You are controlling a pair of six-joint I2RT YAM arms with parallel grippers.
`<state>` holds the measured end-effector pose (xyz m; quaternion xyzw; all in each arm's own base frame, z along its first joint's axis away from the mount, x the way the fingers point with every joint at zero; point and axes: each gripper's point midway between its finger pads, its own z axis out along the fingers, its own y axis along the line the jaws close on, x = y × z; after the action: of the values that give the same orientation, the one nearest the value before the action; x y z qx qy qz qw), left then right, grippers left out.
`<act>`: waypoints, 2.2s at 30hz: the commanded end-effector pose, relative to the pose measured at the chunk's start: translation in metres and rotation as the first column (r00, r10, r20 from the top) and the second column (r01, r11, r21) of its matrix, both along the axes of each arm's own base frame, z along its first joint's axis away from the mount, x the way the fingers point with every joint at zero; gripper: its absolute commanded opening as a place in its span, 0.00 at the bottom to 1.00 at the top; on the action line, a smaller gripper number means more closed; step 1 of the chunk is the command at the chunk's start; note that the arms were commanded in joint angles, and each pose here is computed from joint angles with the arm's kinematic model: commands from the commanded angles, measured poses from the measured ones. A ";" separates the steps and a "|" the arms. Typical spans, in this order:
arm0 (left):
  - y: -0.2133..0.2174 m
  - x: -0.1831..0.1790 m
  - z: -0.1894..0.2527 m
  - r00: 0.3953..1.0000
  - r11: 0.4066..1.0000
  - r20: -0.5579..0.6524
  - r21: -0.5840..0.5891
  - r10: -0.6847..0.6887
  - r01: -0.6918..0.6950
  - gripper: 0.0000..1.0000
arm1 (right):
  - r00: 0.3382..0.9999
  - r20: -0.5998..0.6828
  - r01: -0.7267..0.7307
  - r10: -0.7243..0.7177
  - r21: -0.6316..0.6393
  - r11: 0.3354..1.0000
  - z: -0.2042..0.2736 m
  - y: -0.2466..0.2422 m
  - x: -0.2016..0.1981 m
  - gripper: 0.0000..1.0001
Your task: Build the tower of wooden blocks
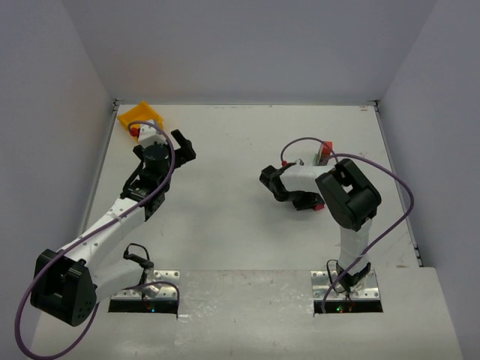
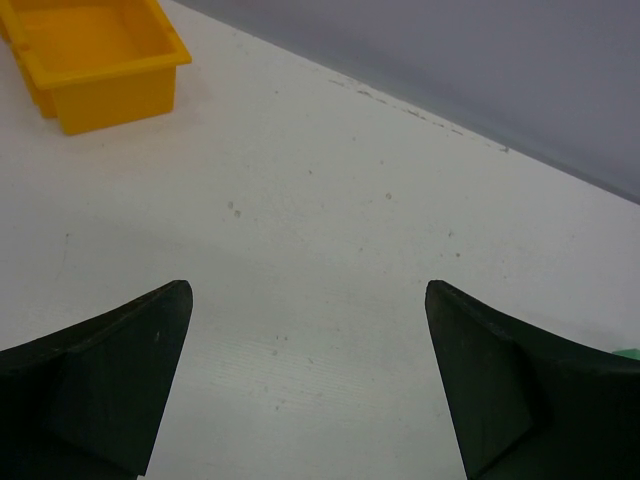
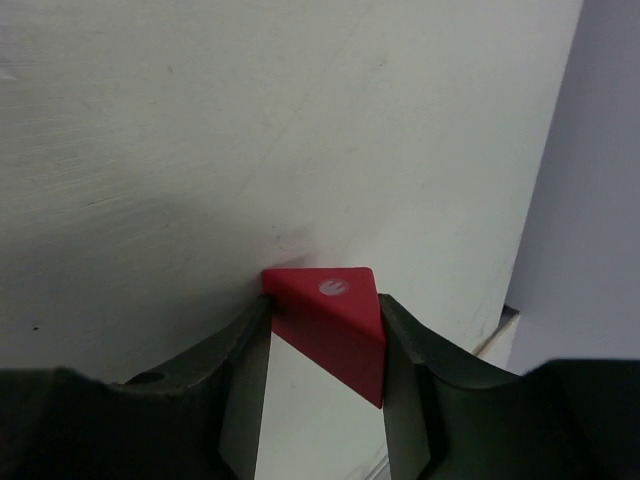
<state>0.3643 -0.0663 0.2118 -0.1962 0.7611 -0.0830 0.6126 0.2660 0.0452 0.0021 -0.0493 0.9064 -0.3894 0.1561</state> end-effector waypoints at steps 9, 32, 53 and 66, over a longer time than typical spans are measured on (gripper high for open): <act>0.003 0.002 0.019 0.998 1.000 0.055 -0.024 0.012 -0.011 1.00 | 0.994 0.071 -0.102 0.085 0.280 0.955 -0.030 0.075 0.030 0.47; -0.004 0.004 0.016 0.998 0.999 0.054 -0.031 -0.021 0.022 1.00 | 0.925 0.208 -0.370 0.318 0.306 0.877 -0.007 0.186 0.036 0.33; -0.005 0.004 0.019 0.998 0.999 0.063 -0.036 -0.025 0.028 1.00 | 0.806 0.295 -0.570 0.513 0.153 0.808 0.015 0.246 0.032 0.00; 0.000 0.001 0.022 0.997 0.999 0.073 -0.041 -0.004 0.007 1.00 | 0.816 0.314 -0.448 0.485 -0.186 0.874 0.057 0.174 0.051 0.00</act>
<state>0.3637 -0.0713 0.2132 -0.1880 0.7627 -0.0954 0.6115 0.3057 0.2469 0.0401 -0.2414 0.8294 -0.3211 0.3882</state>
